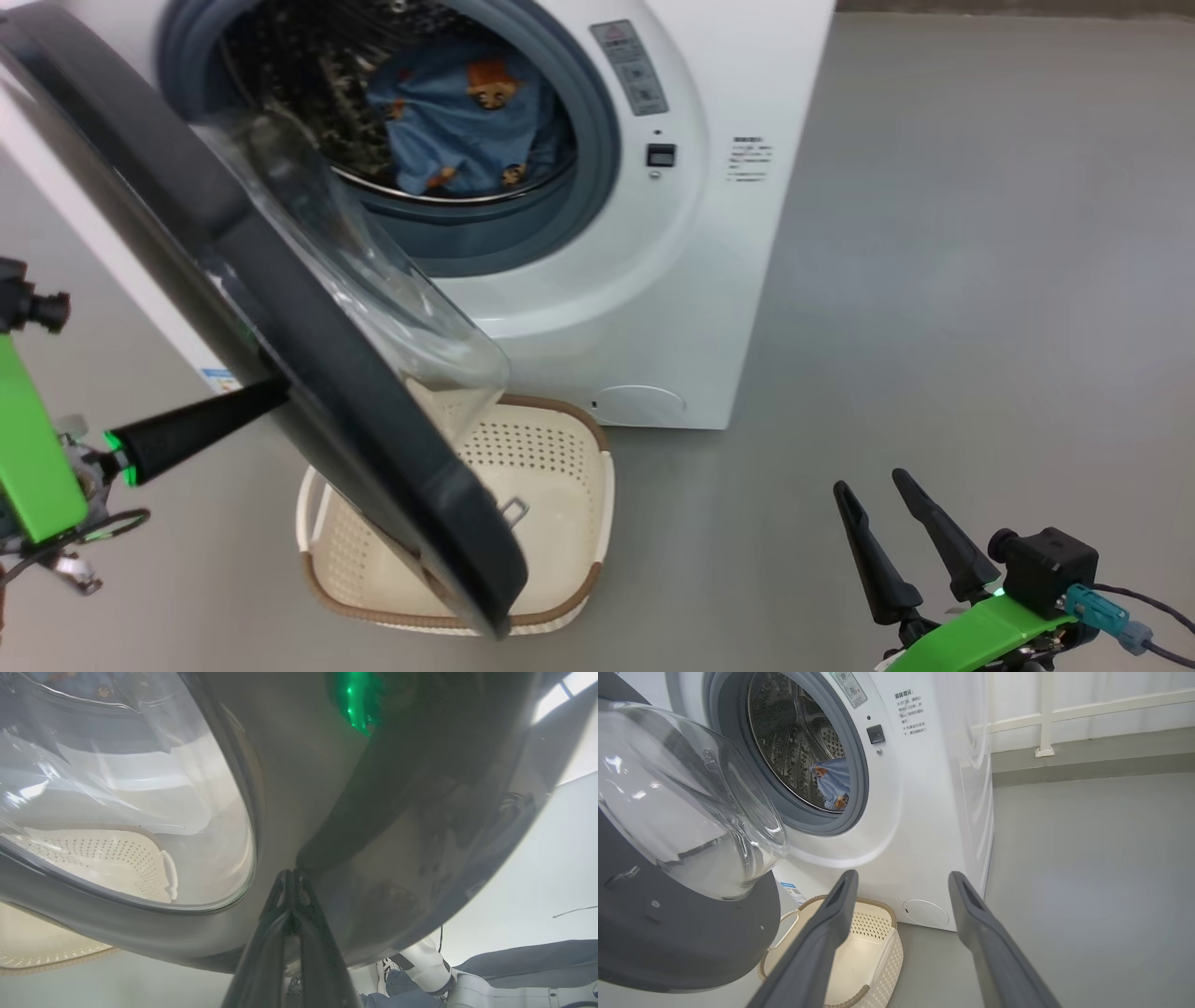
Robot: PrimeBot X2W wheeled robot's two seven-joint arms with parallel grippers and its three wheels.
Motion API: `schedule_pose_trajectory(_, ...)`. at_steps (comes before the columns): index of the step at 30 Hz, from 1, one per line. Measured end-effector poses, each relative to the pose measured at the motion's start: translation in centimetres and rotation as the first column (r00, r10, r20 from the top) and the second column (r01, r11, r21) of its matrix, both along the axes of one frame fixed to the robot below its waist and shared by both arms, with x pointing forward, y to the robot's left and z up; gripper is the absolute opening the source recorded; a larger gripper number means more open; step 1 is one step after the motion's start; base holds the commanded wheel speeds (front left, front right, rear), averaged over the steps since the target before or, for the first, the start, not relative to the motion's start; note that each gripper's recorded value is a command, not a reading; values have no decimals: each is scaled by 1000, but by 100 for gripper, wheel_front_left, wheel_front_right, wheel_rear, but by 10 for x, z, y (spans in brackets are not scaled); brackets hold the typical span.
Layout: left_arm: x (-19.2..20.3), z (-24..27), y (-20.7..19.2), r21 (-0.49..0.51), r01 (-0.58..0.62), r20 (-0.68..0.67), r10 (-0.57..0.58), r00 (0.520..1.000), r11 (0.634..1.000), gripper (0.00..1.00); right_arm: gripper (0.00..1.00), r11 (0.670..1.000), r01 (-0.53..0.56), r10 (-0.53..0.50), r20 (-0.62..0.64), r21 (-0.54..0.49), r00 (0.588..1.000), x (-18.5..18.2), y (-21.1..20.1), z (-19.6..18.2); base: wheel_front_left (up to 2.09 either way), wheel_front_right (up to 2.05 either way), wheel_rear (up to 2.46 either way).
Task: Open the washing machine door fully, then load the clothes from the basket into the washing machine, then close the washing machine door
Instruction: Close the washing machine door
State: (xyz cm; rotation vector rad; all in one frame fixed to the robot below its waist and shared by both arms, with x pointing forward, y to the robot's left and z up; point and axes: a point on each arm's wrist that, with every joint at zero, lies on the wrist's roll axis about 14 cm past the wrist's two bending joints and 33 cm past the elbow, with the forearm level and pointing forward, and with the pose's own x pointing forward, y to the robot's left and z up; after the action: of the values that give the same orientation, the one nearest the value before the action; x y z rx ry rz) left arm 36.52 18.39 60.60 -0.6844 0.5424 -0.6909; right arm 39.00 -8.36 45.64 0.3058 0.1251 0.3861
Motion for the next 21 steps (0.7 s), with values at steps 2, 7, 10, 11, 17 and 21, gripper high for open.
schedule_pose_trajectory(2, 8, 3, -9, -2, 20, 17, -20, 1000, 1000, 0, 100, 1000, 23, -23, -2, 0, 1000, -1, -7, -1, 0, 0, 0)
schedule_pose_trajectory(7, 34, 10, -35, -31, 50, 57, -48, 997, 998, 0, 100, 996, 94, -94, -5, 0, 996, -4, -29, -1, 0, 0, 0)
schedule_pose_trajectory(10, 45, 9, -44, -36, 58, 63, -56, 996, 998, 0, 100, 993, 122, -122, -8, 3, 993, -7, -37, -1, 0, 0, 0)
schedule_pose_trajectory(11, 48, 9, -47, -39, 62, 63, -59, 996, 997, 0, 100, 991, 131, -131, -9, 3, 991, -8, -39, -2, 0, 0, 0)
schedule_pose_trajectory(17, 57, 4, -62, -42, 92, 55, -90, 994, 995, 0, 100, 985, 170, -170, -15, -1, 985, -11, -52, -3, 0, 0, 0)
schedule_pose_trajectory(21, 59, 2, -61, -41, 83, 53, -81, 995, 996, 0, 100, 984, 178, -178, -16, 1, 984, -9, -54, -4, 0, 0, 0)
